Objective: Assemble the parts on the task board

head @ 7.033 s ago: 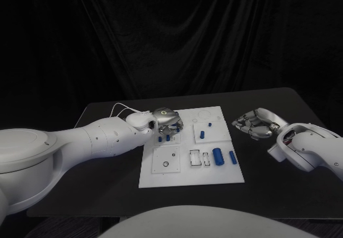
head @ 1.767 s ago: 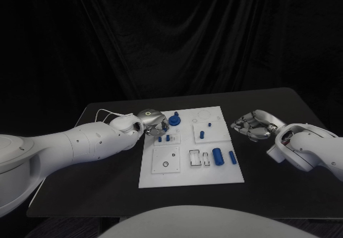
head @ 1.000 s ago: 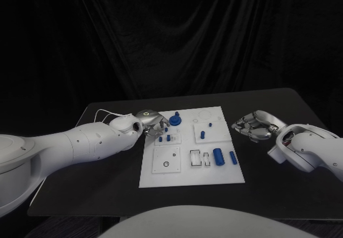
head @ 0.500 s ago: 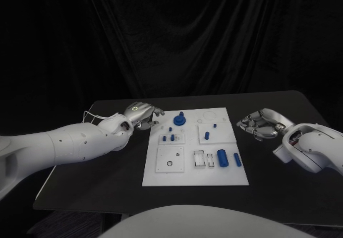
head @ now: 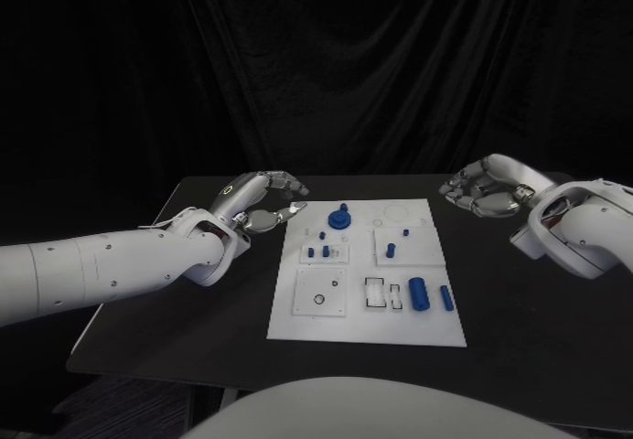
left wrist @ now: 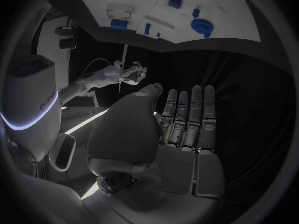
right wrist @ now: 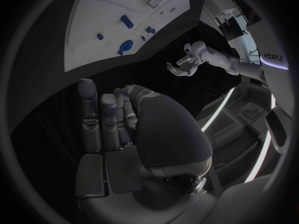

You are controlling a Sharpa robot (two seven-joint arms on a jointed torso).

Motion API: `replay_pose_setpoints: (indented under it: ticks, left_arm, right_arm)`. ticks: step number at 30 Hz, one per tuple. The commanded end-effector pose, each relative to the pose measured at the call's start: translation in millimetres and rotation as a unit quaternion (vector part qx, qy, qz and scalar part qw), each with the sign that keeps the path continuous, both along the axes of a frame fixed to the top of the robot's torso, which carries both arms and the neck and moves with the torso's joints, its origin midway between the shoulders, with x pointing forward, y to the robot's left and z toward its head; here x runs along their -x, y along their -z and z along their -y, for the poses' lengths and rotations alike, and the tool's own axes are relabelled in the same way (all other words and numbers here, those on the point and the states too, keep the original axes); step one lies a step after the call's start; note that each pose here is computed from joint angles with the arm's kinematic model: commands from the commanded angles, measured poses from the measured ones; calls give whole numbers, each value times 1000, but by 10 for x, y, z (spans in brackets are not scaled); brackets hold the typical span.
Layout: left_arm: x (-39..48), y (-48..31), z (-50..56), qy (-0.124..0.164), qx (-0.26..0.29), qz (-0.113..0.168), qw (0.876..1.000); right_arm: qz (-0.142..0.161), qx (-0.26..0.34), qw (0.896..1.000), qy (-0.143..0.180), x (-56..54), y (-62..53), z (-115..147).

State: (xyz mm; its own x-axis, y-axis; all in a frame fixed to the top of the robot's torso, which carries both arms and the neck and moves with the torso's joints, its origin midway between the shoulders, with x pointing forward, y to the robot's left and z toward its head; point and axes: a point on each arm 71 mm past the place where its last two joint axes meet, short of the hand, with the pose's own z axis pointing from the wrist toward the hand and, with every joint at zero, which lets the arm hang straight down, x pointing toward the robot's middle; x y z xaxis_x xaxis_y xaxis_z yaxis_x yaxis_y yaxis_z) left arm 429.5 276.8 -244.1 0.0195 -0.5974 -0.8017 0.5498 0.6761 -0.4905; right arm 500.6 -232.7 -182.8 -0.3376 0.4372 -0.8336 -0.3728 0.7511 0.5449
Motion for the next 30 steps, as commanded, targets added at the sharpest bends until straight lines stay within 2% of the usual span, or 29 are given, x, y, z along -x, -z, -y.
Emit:
replay_pose_setpoints:
  ticks: [1,5,7,8,11,13,17,22,26,30]
  left_arm:
    - [32,-112,28,24,116,-8,993]
    - [53,-160,52,33,151,-14,988]
    - [41,-163,54,34,178,-32,983]
    - [32,-158,53,38,201,-49,978]
    - [23,-140,68,61,271,-100,955]
    - [37,-139,92,77,301,-120,943]
    - [116,-161,162,110,361,-164,911]
    - [204,-183,207,131,422,-211,872]
    - [273,-207,210,145,447,-234,851]
    - [336,-233,194,150,459,-246,840]
  right_arm:
    - [32,97,994,-38,-24,-83,-99]
    - [38,156,985,-62,-51,-146,-185]
    - [39,180,981,-69,-53,-149,-202]
    - [39,191,978,-71,-51,-145,-206]
    - [42,213,974,-70,-45,-140,-186]
    - [41,221,972,-67,-40,-137,-155]
    - [32,236,970,-59,-19,-108,-58]
    - [25,241,969,-53,16,-70,27]
    - [32,233,971,-52,47,-49,63]
    - [36,227,972,-51,73,-8,94]
